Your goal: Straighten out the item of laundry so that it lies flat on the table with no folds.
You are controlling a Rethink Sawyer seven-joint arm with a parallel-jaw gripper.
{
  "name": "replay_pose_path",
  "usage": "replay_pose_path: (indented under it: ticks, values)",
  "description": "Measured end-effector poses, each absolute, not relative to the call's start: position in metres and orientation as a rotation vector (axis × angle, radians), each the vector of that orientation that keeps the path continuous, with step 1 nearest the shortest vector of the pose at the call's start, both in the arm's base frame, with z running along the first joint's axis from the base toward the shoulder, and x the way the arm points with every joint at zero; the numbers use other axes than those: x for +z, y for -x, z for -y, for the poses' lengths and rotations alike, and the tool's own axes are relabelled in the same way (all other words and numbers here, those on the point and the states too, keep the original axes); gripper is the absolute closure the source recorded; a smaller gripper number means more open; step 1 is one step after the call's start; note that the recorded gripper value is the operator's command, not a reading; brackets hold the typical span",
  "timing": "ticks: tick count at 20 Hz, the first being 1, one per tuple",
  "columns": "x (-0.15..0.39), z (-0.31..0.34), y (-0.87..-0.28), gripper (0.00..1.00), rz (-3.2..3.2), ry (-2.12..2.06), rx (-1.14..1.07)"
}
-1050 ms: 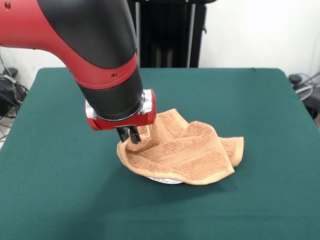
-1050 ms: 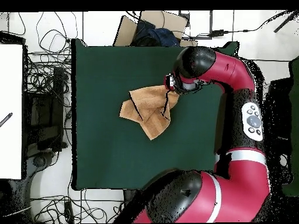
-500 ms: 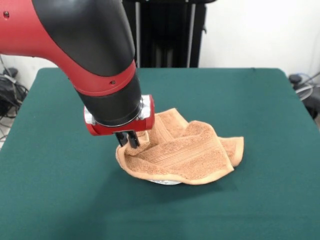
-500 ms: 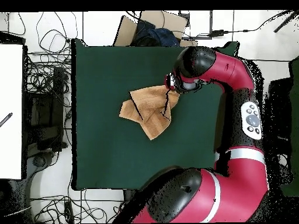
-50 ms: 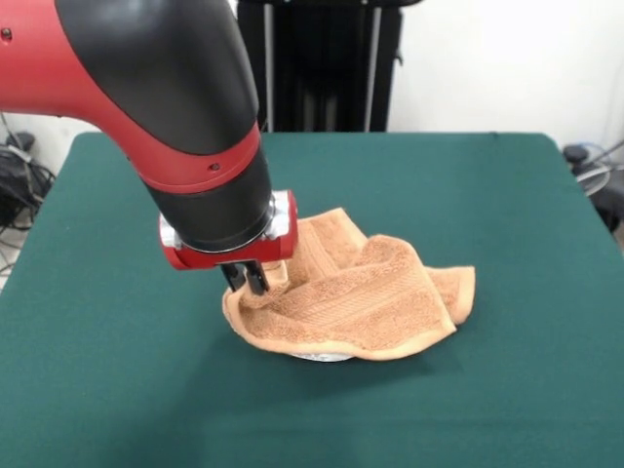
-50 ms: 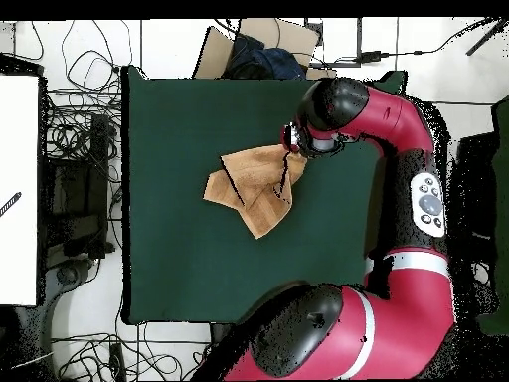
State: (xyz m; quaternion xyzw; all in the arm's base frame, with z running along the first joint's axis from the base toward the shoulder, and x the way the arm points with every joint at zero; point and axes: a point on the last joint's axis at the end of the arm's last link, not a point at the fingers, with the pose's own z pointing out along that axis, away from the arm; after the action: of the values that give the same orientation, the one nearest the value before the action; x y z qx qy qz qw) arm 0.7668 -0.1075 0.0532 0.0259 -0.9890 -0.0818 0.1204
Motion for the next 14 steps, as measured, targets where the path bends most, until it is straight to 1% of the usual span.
replay_pose_path:
  ticks: [14]
  values:
    - [0.054,0.123,-0.781,1.00,2.824,-0.043,-0.254]
